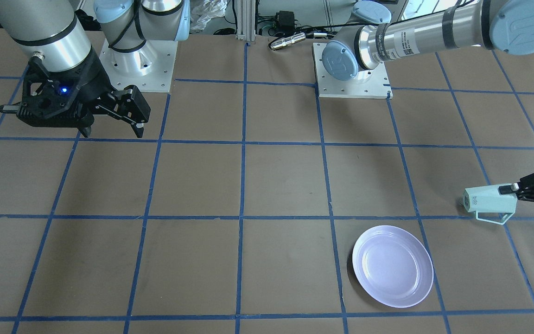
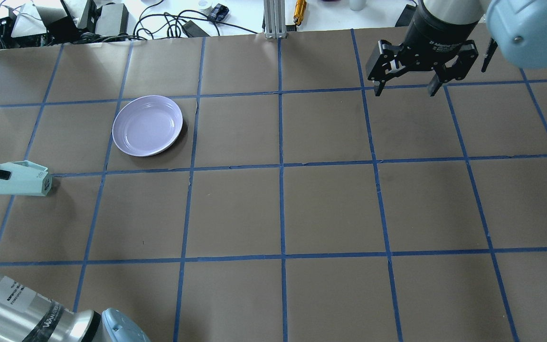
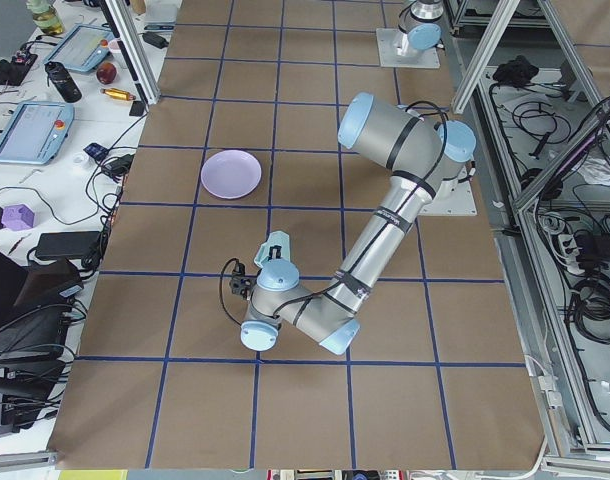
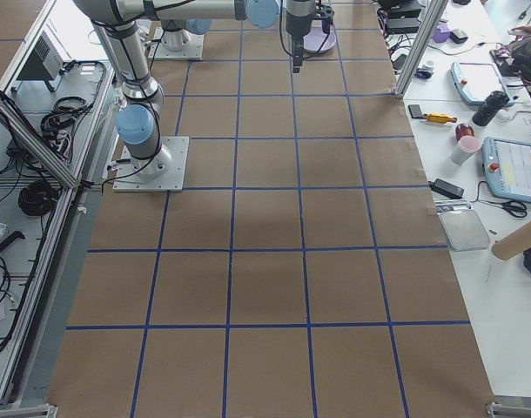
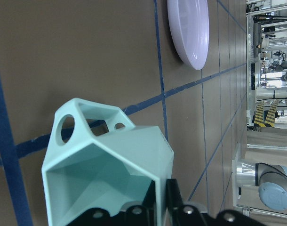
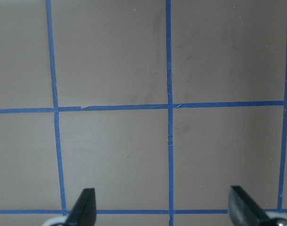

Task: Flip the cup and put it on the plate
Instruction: 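Lift the mug with the left gripper, turning it upright toward the plate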

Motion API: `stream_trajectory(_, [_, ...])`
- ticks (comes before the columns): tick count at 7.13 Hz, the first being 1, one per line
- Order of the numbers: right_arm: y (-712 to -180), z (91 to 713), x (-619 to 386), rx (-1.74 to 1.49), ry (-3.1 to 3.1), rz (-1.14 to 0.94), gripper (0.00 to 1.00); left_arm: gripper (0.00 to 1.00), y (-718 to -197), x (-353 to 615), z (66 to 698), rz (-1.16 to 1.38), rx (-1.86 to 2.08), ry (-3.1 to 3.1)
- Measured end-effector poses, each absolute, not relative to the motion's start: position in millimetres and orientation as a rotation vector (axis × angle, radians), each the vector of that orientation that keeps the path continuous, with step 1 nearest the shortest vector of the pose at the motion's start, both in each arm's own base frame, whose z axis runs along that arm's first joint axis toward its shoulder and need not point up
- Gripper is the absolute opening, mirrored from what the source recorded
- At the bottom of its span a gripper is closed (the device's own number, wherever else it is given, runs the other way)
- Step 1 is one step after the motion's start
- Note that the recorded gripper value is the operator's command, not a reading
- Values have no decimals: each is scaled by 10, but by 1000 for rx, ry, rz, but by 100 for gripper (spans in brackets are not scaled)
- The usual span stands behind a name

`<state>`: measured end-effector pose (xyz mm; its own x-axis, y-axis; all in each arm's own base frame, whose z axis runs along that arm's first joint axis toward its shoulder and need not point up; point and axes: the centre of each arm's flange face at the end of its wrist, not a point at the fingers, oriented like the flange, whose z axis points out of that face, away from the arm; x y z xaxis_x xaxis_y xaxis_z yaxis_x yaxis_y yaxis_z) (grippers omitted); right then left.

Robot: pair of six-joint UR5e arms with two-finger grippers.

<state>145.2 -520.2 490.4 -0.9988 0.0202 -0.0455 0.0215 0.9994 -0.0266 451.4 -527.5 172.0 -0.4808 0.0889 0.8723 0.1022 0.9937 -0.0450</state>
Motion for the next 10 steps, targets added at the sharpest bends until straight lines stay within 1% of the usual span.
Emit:
stream_trajectory(3, [-5202, 4904, 1452, 32, 3096, -42, 100, 0, -5349, 4389, 2222, -33, -159, -2133])
stream_trajectory(5, [-5202, 4904, 1452, 32, 3096, -42, 100, 0, -5486, 4076, 2734, -101, -202, -2217])
stream_trajectory(7, [-5202, 4904, 1452, 32, 3096, -42, 100, 0, -5679, 3562, 3310, -182, -236, -2324])
stream_trajectory(10, [-5202, 4902, 1452, 32, 3096, -41, 100, 0, -5882, 2485, 4091, -303, -289, -2489])
